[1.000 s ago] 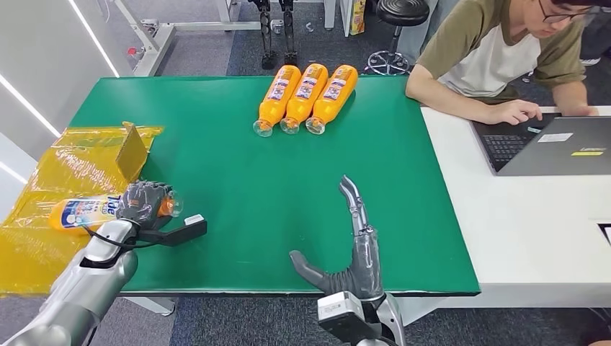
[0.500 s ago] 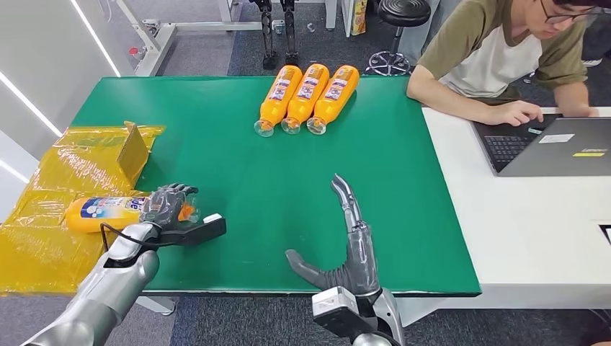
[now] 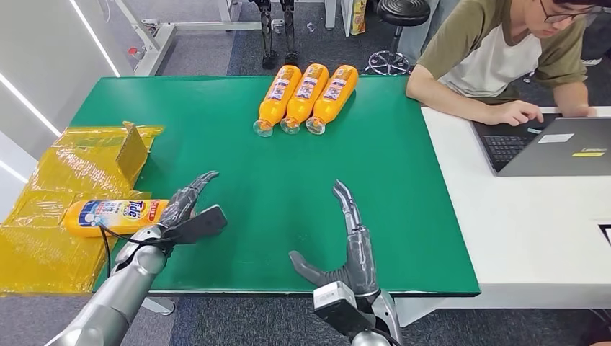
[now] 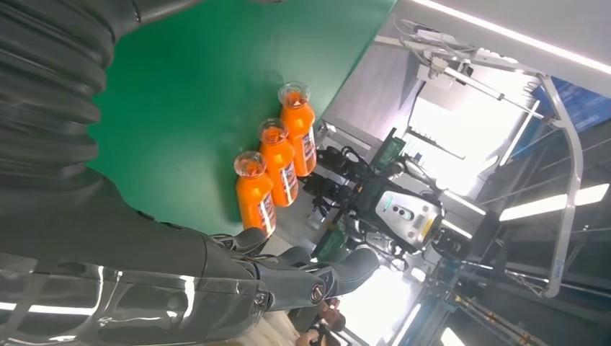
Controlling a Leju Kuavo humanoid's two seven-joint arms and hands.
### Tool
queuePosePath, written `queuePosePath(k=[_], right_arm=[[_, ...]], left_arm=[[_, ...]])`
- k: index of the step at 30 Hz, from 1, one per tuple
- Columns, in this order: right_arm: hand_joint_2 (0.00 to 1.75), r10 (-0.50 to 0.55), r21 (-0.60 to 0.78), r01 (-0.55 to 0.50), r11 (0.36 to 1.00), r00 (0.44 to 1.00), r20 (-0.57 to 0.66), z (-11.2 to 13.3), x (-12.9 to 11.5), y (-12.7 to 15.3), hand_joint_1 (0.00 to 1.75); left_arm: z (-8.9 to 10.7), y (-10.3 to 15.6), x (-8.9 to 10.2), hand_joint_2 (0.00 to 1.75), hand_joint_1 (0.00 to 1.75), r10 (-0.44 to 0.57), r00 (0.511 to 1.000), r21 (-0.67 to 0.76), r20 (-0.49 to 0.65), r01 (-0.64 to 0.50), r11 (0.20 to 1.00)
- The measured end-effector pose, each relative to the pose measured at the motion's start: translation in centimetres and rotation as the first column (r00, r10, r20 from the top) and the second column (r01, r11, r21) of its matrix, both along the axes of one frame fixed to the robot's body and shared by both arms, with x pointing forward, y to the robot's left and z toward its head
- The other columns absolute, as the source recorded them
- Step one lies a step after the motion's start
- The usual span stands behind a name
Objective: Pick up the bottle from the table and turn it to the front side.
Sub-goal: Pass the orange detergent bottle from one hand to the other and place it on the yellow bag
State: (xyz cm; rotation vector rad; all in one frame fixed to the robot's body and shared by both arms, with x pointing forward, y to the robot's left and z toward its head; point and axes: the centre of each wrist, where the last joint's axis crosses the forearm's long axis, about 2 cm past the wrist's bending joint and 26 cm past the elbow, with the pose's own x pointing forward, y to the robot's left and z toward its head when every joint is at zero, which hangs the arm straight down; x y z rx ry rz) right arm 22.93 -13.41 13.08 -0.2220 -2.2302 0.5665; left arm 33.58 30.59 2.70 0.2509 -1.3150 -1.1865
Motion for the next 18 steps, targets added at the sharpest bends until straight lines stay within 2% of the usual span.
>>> queuePosePath(k=[3, 8, 11, 13, 18], right_arm=[[1.75, -0.003, -0.003, 0.003, 1.000, 1.000, 0.000, -0.2, -0.1, -0.1, 0.00], [1.75, -0.003, -0.008, 0.003, 1.000, 1.000, -0.004, -0.4, -0.1, -0.2, 0.00], [1.75, -0.008, -0.005, 0.008, 1.000, 1.000, -0.002, -0.4, -0.3, -0.2, 0.00], [1.75, -0.015, 0.003, 0.015, 1.000, 1.000, 0.004, -0.5, -0.6, -0.3, 0.00], [1.75, -0.041, 0.034, 0.040, 0.999, 0.999, 0.024, -0.4, -1.6, -0.4, 0.00]], left_arm=[[1.3, -0.2, 0.3, 1.75, 0.00, 0.029, 0.998, -0.201, 0.059, -0.016, 0.980], [5.5, -1.6, 1.6, 1.75, 0.00, 0.088, 0.960, -0.473, 0.266, 0.050, 0.880], [8.3, -4.0, 1.8, 1.75, 0.00, 0.151, 0.910, -0.605, 0.386, 0.125, 0.787], [9.5, -6.0, 1.3, 1.75, 0.00, 0.197, 0.880, -0.675, 0.431, 0.170, 0.718], [11.2, -11.7, -0.9, 1.75, 0.00, 0.351, 0.824, -0.817, 0.445, 0.213, 0.535]])
